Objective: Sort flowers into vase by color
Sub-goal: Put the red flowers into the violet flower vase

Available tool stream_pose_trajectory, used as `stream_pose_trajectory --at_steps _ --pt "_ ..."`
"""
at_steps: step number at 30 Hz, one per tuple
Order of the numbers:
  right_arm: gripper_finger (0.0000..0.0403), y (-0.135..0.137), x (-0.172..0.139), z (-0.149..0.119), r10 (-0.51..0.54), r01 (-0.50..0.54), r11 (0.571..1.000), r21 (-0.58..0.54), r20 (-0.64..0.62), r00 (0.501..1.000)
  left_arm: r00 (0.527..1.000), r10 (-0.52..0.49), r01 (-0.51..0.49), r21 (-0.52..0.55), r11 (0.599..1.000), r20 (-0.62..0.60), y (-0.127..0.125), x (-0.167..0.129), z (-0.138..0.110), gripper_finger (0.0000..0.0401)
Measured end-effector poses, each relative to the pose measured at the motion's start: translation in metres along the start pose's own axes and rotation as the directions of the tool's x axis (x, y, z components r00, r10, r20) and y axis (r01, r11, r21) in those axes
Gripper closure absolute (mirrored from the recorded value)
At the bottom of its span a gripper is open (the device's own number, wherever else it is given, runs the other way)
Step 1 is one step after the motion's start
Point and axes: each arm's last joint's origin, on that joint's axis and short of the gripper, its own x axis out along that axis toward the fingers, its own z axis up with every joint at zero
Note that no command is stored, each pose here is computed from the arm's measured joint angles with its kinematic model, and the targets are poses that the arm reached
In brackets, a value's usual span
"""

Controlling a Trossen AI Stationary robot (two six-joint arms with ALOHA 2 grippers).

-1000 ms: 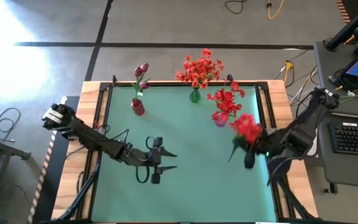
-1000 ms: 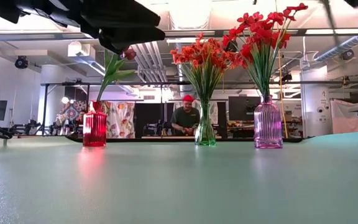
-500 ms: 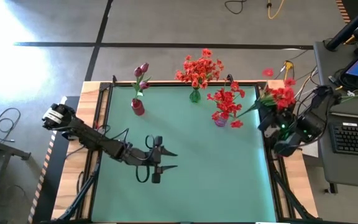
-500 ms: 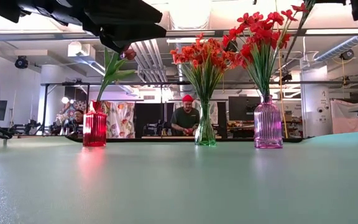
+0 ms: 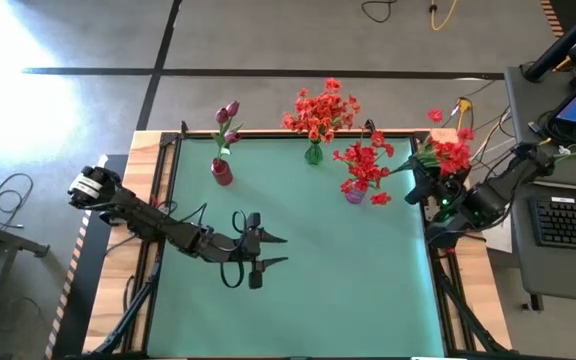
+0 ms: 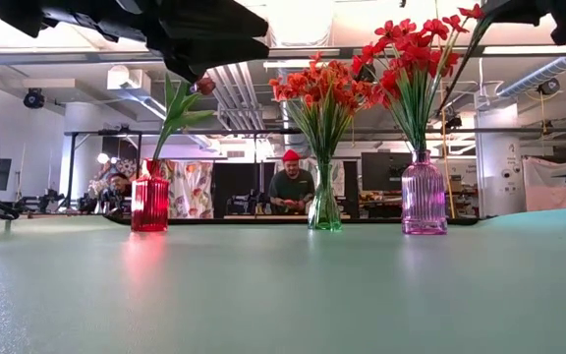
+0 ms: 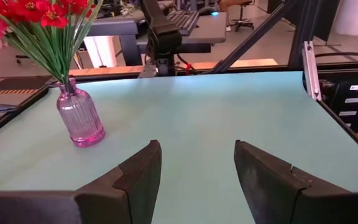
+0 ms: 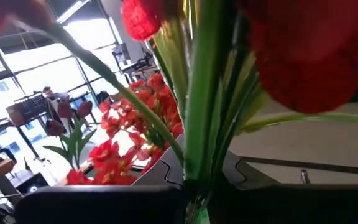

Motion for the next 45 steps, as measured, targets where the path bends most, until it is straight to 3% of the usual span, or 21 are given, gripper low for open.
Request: stream_pose_trajectory --at_steps 8,18,27,45 --pt "0.0381 0.010 0.001 -0.022 -0.002 0.003 1.000 -0.024 0.016 1.000 1.000 0.003 -0.003 -0.001 1.000 0.000 0.001 0.000 0.000 0.0212" --pt "0.0381 0.015 0.016 -0.030 -0.109 0.114 0.987 -0.111 0.056 0.992 1.000 0.004 -0.004 -0.002 1.000 0.002 0.001 0.000 0.000 0.0212" --pt "0.0381 0.022 0.020 -0.037 -0.127 0.131 0.990 -0.059 0.061 0.990 1.000 0.005 -0.005 0.014 1.000 0.003 0.001 0.000 0.000 0.0212" --pt "0.0381 0.030 0.026 -0.049 -0.163 0.166 0.982 -0.092 0.045 0.986 1.000 0.004 -0.004 0.016 1.000 0.002 0.001 0.000 0.000 0.0212"
